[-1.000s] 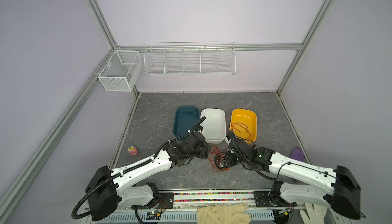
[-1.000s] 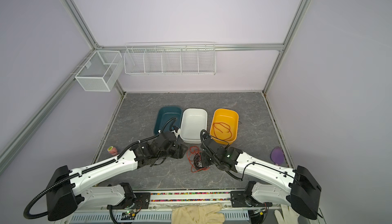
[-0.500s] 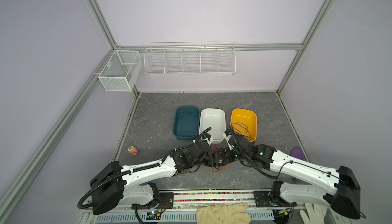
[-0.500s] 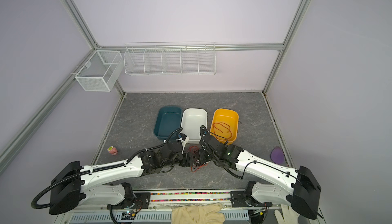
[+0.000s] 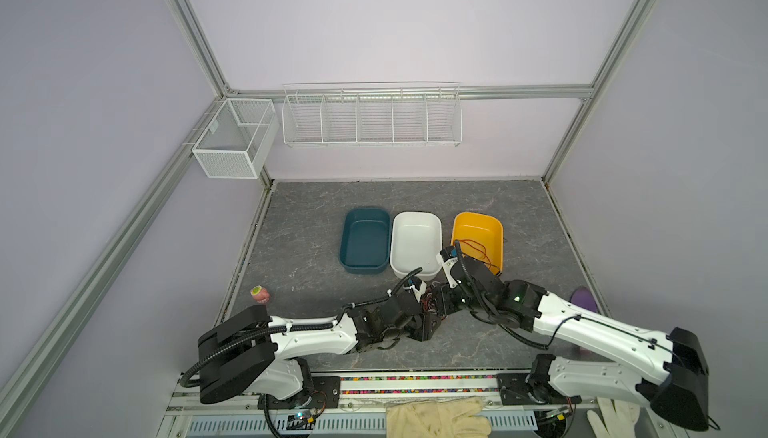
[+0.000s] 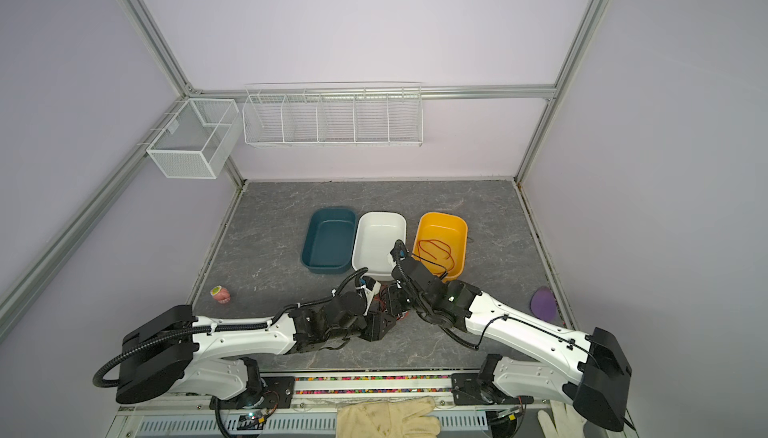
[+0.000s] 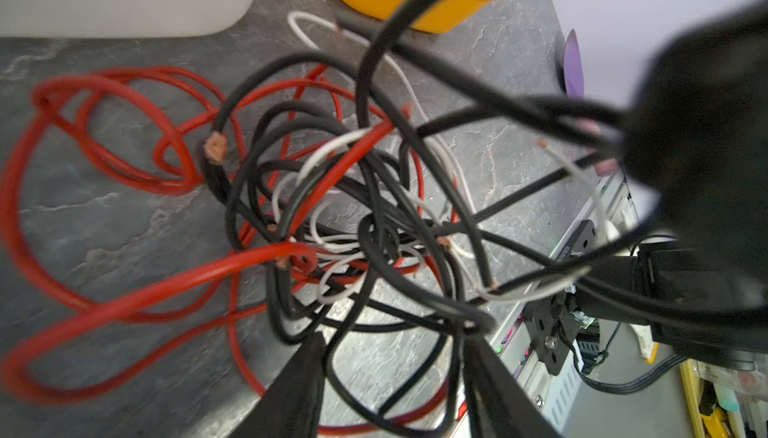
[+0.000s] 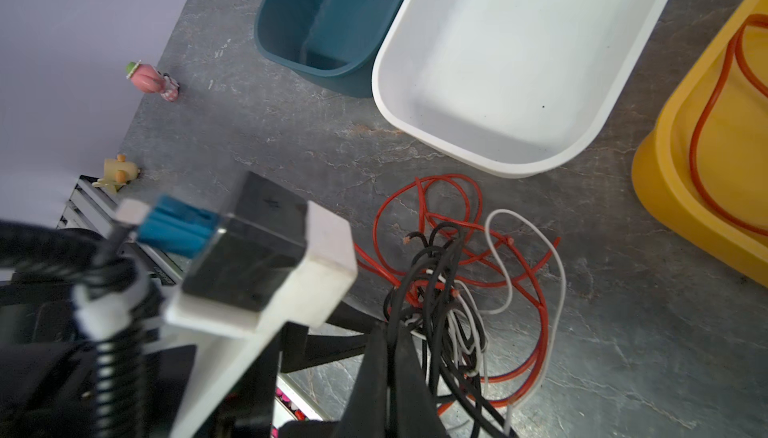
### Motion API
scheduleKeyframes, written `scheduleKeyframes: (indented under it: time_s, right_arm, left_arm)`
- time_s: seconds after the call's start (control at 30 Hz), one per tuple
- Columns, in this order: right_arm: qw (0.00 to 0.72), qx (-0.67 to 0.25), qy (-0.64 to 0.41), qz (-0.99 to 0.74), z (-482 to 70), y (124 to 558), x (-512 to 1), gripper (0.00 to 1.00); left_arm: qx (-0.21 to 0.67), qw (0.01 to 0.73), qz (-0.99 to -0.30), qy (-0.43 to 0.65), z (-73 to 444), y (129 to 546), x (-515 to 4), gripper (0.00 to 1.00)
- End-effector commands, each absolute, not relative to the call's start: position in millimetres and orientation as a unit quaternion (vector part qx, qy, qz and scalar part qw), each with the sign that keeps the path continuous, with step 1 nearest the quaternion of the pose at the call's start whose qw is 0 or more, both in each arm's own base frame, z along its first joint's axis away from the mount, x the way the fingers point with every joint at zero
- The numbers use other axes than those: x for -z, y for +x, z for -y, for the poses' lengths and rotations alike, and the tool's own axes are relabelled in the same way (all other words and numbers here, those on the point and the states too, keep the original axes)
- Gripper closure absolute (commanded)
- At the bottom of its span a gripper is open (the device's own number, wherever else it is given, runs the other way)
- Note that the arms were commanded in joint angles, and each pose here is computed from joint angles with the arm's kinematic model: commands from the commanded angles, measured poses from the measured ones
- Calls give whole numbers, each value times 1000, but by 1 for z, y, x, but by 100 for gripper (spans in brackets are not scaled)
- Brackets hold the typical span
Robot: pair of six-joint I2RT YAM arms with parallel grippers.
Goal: Untangle the cables
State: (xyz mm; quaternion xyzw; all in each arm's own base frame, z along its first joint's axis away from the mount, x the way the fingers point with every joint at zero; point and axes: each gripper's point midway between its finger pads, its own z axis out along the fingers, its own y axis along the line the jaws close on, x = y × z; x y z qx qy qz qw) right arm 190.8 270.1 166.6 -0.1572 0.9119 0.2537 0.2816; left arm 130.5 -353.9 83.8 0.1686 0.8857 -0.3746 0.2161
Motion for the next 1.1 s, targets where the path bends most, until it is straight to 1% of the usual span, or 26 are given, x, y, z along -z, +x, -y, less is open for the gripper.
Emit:
scheduleKeyframes:
  time_s: [0.0,0.17,0.2,0.33,0.47,0.5,0.9,1.07]
  right_arm:
    - [300,-287,-154,-897,-277,192,-191,94]
    - [293,-300,-158,-894,-279,187,-195,94]
    - [301,-309,-156,-889,-282,189,-207,94]
    - [309,-309,-156,-886,-277,188,-216,94]
    - [321,-300,-154,-885,-268,188,-225,94]
    - [326,-297,-153,-884,-265,188,-227,94]
    - [386,-241,-136,-880,-224,202,-262,94]
    - [402,-242,-122,-875,-209,207,-278,94]
  left_arm:
    - [387,217,-882,160,360,131,-82,51]
    - [380,214,-885,159,358,130,-74,60]
    - [378,215,-886,160,357,131,-74,64]
    - [368,224,-888,159,353,134,-75,79]
    - [354,234,-892,158,344,136,-76,97]
    - [352,236,-892,156,341,136,-76,100]
    - [344,239,-896,145,307,127,-67,100]
    - [332,241,-901,138,290,124,-57,100]
